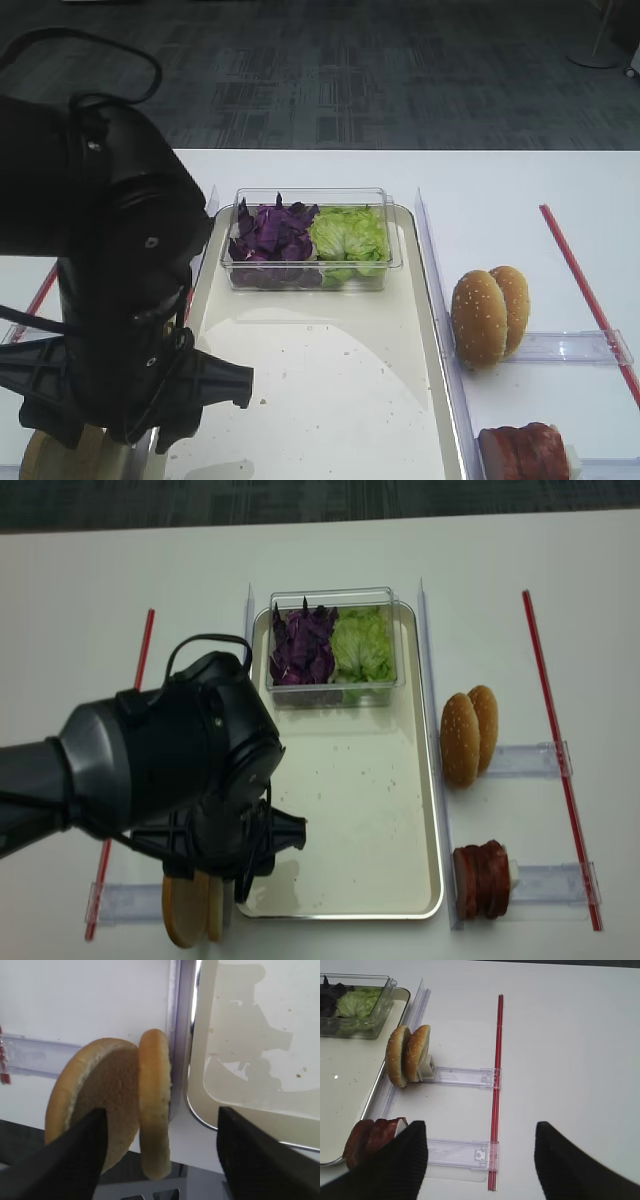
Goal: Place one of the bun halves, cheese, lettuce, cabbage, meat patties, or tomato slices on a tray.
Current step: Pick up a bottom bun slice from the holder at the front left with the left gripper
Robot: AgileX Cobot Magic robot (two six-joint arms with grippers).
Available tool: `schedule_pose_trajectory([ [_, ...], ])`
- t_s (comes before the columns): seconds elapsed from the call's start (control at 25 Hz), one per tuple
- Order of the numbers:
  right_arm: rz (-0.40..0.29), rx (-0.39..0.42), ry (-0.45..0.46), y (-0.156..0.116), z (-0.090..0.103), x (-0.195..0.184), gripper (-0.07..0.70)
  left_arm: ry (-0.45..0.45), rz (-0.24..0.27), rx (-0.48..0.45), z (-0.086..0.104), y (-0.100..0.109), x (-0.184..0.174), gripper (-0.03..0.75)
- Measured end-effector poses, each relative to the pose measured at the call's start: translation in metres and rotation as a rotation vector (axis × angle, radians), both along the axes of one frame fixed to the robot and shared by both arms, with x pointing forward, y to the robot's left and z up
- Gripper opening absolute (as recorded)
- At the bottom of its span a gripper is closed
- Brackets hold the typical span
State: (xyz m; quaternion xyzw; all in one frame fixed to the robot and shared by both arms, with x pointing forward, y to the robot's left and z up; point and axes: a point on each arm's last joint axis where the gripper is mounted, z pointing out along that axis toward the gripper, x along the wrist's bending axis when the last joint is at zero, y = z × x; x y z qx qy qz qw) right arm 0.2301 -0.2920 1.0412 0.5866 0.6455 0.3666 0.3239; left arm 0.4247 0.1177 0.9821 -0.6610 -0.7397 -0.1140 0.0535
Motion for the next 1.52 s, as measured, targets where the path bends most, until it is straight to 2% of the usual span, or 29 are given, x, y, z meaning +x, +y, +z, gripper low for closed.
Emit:
schedule_pose_trajectory([
  [0.48,0.000,0.000,0.000,0.000,0.000,0.000,0.489,0.024,0.014,0.026,-0.011,0.000,0.006,0.352],
  [1.12,0.000,0.000,0.000,0.000,0.000,0.000,0.489,0.022,0.012,0.025,-0.013,-0.001,0.006,0.152],
  [1.52,0.000,0.000,0.000,0.000,0.000,0.000,0.489,0.021,0.011,0.026,-0.013,-0.001,0.006,0.083],
])
